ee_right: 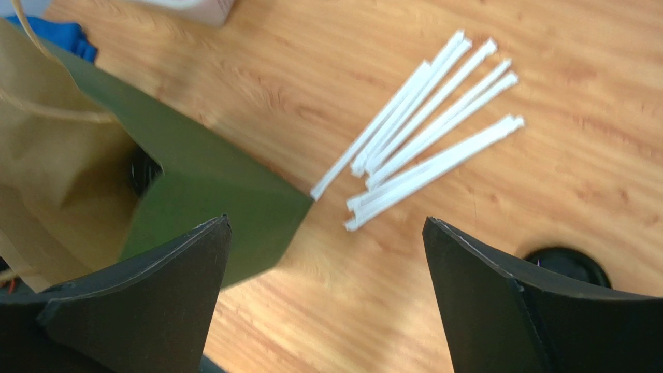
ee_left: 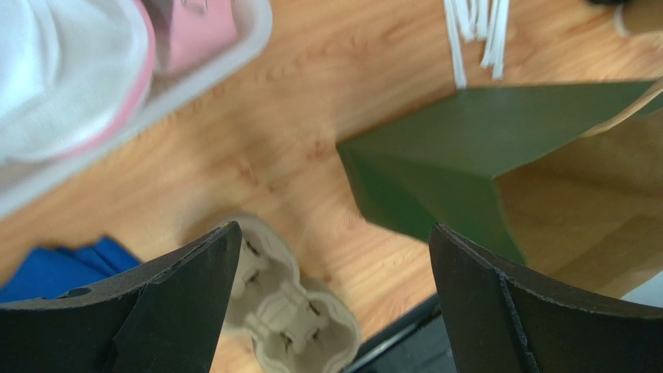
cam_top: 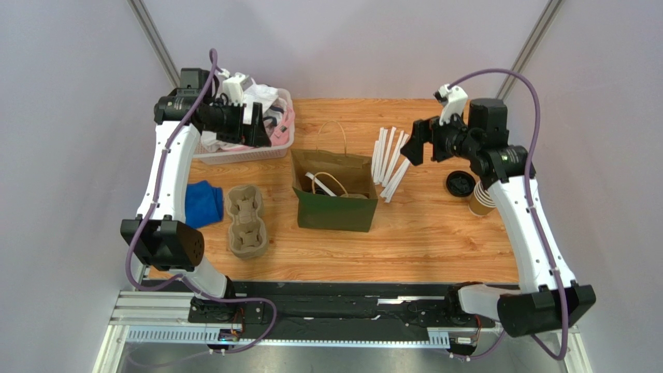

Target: Pack the takeout coffee

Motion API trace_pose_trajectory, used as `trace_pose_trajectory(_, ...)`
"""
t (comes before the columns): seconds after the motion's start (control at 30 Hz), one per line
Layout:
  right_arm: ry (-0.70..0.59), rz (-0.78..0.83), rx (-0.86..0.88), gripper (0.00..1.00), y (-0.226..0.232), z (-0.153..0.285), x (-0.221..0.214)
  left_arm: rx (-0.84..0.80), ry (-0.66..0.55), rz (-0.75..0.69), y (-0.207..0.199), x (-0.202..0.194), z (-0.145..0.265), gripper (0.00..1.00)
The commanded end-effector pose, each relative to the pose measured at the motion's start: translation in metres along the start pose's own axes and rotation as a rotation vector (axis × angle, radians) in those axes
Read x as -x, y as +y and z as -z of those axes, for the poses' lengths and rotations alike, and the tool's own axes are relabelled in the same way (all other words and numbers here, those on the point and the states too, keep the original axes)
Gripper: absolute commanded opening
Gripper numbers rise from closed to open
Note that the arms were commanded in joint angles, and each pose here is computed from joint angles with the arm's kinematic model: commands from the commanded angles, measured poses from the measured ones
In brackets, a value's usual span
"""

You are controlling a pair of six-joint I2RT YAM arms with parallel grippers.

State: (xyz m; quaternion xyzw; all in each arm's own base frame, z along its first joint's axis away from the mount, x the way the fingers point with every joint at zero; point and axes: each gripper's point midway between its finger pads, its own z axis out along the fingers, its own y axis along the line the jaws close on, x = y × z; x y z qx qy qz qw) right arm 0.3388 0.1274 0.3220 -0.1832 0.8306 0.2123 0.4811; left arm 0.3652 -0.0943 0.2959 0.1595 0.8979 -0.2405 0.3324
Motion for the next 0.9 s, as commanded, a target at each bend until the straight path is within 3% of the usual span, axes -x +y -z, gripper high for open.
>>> trace_pose_trajectory(0.0,-0.027,0.040,-0.081,1.00,-0.002,0.034,-0.019,0.115,-0.044,-0.075,0.004,-0.016,0.030,0.99)
trace_pose_trajectory(0.27,-0.012,0.080,-0.190,1.00,-0.014,0.059,-0.068,0.290,-0.067,-0.159,0.017,-0.063,0.054,0.99)
trace_pose_trajectory(0.87,-0.272,0.133,-0.350,1.00,-0.001,0.153,-0.083,0.419,-0.307,-0.290,-0.012,-0.121,0.115,0.99)
